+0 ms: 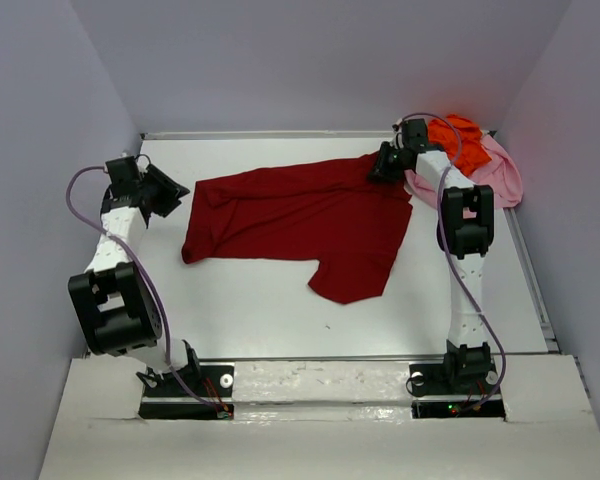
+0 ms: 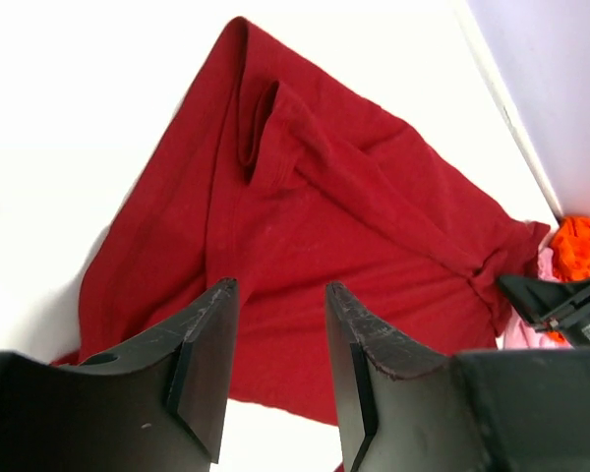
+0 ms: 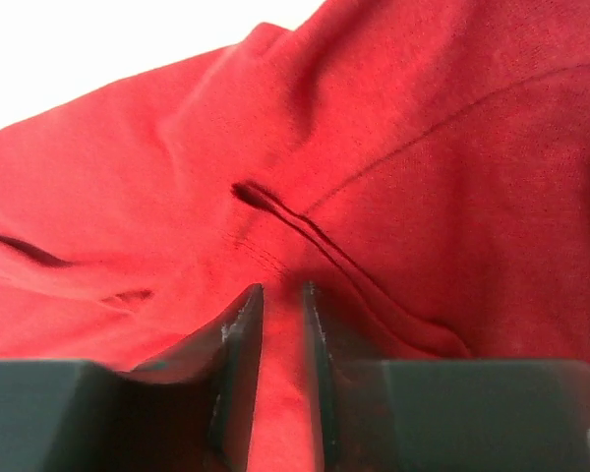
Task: Fold and stack the t-shirts
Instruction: Flatten out the 1/3-folded T-shirt at the center of the board.
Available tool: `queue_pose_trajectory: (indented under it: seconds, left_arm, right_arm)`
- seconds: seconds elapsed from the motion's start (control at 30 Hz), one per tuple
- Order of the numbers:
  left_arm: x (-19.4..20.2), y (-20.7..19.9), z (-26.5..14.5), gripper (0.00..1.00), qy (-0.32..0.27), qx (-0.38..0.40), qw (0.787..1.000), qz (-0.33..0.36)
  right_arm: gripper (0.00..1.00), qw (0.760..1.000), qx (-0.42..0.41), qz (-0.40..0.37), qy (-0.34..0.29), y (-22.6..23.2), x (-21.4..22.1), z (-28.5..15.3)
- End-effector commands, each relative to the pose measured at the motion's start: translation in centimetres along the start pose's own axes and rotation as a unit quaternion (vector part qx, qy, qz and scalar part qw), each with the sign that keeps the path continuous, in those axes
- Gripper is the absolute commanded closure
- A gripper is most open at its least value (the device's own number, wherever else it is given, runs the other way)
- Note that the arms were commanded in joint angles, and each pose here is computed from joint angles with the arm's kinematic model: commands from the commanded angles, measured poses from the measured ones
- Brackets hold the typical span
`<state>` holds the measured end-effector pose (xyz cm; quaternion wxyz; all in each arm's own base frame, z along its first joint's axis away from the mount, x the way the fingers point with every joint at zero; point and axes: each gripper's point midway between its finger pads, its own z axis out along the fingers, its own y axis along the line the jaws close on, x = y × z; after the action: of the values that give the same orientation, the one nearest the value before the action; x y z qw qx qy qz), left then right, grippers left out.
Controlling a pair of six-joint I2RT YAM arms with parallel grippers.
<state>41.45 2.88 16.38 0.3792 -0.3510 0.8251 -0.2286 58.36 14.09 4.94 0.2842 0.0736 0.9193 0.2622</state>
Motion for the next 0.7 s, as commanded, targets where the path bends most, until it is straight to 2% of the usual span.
queue_pose_trajectory:
  seconds: [0.0, 0.03, 0.2, 0.3, 0.33, 0.43, 0.47, 0.57, 0.67]
  left_arm:
    - [-0.7, -2.0, 1.5, 0.5, -0.012, 0.001, 1.0, 0.028]
    - [-1.0, -2.9, 1.7, 0.5, -0.016, 0.008, 0.999, 0.036]
    - [0.7, -4.3, 3.9, 0.5, -0.009, -0.002, 0.997, 0.081]
    - [2.1, -4.0, 4.8, 0.5, 0.009, 0.011, 0.997, 0.081]
    - [2.6, -4.5, 4.9, 0.5, 0.029, 0.032, 0.996, 0.074]
    - [2.5, -4.9, 4.7, 0.51, 0.033, 0.043, 0.996, 0.069]
    - [2.5, -5.5, 4.3, 0.51, 0.035, 0.057, 0.995, 0.07]
    - [3.0, -5.9, 3.8, 0.5, 0.039, 0.073, 0.994, 0.069]
    - [3.0, -6.3, 2.8, 0.5, 0.033, 0.082, 0.993, 0.074]
  right_arm:
    - [0.9, 0.999, 0.0, -0.021, -0.032, 1.8, -2.0, -2.6]
    - [1.0, 0.999, -0.001, -0.022, -0.033, 1.9, -2.1, -2.7]
    - [1.0, 0.998, -0.003, -0.042, -0.044, 3.7, -2.5, -3.9]
    - [1.0, 0.996, 0.002, -0.061, -0.057, 5.0, -2.8, -5.3]
    - [1.0, 0.996, 0.017, -0.062, -0.062, 4.6, -2.7, -5.7]
    - [0.99, 0.994, 0.047, -0.066, -0.077, 3.5, -3.4, -5.7]
    - [0.83, 0.993, 0.06, -0.076, -0.073, 2.6, -3.2, -5.0]
    - [0.54, 0.989, 0.097, -0.077, -0.075, 1.1, -3.9, -4.1]
    - [0.43, 0.986, 0.126, -0.076, -0.08, -0.3, -4.4, -2.9]
